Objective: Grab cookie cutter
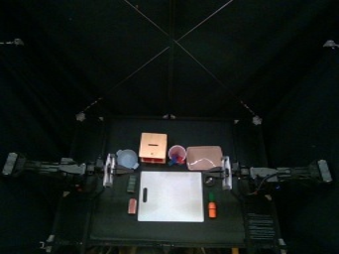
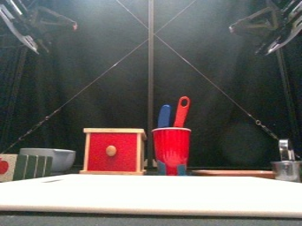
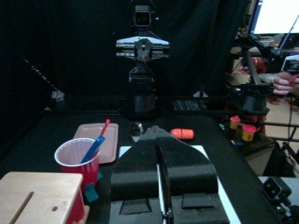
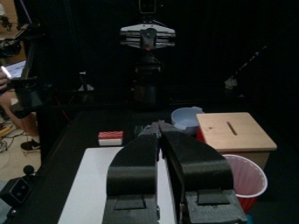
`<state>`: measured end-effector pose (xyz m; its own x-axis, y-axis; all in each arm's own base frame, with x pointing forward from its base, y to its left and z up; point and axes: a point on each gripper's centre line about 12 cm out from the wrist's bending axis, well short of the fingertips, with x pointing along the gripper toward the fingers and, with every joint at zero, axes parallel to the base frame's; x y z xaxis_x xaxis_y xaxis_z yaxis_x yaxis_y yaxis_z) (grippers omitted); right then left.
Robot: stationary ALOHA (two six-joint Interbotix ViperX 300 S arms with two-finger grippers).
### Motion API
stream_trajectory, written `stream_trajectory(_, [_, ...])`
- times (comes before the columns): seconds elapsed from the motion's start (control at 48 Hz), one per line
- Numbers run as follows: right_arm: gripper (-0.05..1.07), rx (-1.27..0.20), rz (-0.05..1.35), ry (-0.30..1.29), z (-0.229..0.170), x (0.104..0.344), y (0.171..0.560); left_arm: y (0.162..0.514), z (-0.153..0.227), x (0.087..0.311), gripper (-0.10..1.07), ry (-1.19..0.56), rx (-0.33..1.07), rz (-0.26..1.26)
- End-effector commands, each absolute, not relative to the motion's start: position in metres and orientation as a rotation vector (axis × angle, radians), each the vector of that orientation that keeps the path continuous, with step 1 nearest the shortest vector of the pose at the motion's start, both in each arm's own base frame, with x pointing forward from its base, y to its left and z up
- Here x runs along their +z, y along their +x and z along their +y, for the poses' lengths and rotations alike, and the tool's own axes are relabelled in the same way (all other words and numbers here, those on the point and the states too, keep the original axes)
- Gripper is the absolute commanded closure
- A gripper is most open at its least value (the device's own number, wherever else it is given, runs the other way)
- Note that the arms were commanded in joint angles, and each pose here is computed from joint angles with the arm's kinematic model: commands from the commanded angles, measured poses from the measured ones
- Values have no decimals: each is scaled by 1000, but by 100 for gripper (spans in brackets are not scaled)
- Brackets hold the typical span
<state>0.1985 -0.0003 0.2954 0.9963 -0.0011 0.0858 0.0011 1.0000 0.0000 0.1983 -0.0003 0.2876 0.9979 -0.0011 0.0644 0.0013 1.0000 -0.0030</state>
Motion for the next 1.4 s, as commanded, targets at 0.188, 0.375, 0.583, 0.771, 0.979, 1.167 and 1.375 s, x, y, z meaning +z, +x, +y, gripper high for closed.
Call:
stream_trajectory(0.188, [99, -33, 7, 218, -4, 273, 198, 210, 2, 278, 101, -41, 15, -52])
stream_trajectory(0.375, [97, -43, 275, 322, 0, 249, 195, 210, 2, 276, 101, -42, 16, -46])
stream_trajectory(0.583, [90, -81, 579, 366, 0, 232, 187, 209, 2, 274, 101, -42, 16, -42])
stream_trajectory(0.771, [65, -114, 647, 356, -5, 224, 186, 209, 4, 271, 101, -43, 23, -36])
stream_trajectory(0.979, [25, -138, 723, 343, -7, 196, 190, 209, 5, 271, 101, -56, 32, -36])
stream_trajectory(1.167, [6, -144, 768, 316, -8, 174, 194, 209, 6, 271, 101, -59, 36, -36])
stream_trajectory(1.375, [6, -141, 788, 258, -9, 168, 191, 208, 6, 271, 101, -59, 39, -36])
